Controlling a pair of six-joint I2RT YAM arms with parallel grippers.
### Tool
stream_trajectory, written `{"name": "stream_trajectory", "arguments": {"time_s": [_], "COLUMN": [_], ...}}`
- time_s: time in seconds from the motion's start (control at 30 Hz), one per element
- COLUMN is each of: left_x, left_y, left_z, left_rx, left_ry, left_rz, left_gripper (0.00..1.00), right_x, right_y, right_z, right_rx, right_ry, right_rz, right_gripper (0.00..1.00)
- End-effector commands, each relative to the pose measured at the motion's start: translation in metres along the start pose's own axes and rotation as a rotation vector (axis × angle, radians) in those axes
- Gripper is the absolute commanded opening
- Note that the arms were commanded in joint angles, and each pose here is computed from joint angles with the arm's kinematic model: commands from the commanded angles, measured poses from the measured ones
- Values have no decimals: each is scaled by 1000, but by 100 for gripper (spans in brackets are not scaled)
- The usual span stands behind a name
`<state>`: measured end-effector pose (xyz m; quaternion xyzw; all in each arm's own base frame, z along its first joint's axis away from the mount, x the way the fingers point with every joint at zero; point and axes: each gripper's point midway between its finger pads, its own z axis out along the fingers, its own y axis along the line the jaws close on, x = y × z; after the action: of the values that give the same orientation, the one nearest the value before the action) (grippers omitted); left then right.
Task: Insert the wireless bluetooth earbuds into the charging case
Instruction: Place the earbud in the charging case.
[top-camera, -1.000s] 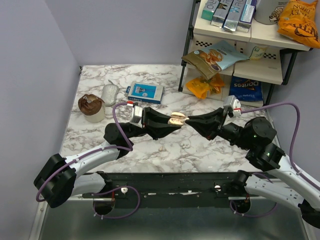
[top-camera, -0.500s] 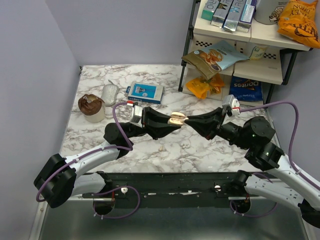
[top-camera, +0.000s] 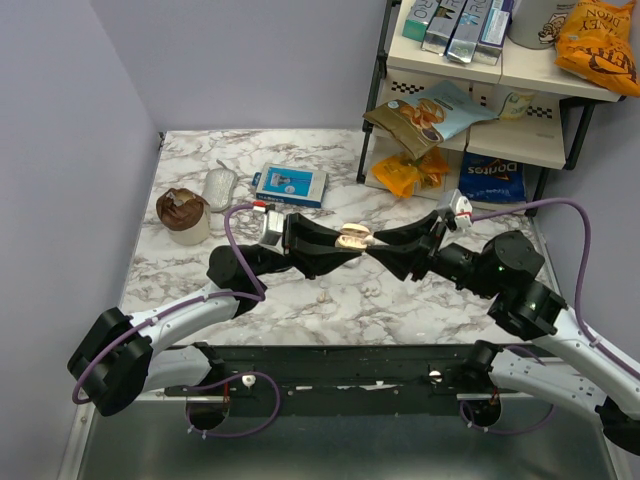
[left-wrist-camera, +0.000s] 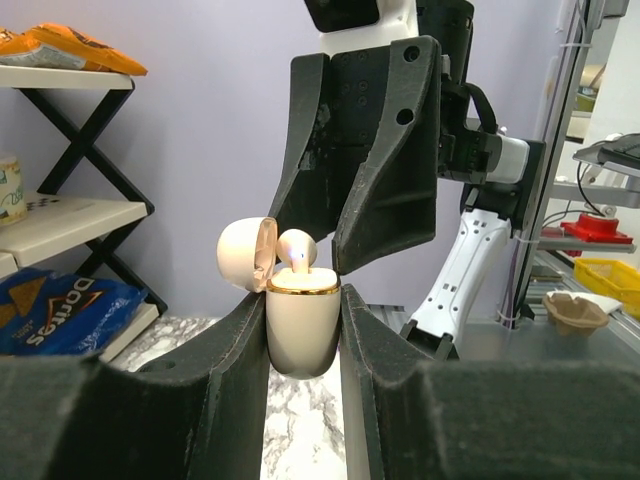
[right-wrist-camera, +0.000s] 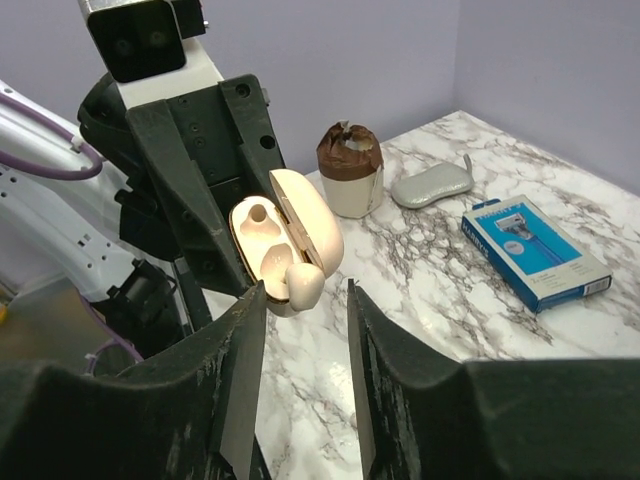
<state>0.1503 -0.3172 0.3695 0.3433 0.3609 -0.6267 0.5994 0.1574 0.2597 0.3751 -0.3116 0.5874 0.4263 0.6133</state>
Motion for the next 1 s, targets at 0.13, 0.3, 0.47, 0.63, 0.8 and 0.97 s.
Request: {"name": "stream_trajectory", "arguments": {"time_s": [0.13,0.3,0.47,0.63,0.8,0.97], "left_x": [-68,-68,-70,-70,-69,-70], "left_y": [-42,-40,-43,-46,-49,-50], "left_z": [-2,-3,-3,-3,-4,-5], "left_rx": [150,139,150,165,175,173], "left_ry": [-270,-273,-275,-270,-266,-270], "left_rz": [247,253,252,240,227,230], "left_gripper": [0,0,0,0,0,0], "right_x": [-10,-28,-34,-27,-21,-12], "right_y": [0,-6,-24,-43,-51,-51], "right_z": [-5,-17,-26,-21,-14,-10], "right_rx": [18,76,186,293,325,322], "right_ry": [-4,-62,-89,-42,4,35], "right_rz": [13,11,11,22,17,27], "right_gripper": [57,76,71,68,72,72]}}
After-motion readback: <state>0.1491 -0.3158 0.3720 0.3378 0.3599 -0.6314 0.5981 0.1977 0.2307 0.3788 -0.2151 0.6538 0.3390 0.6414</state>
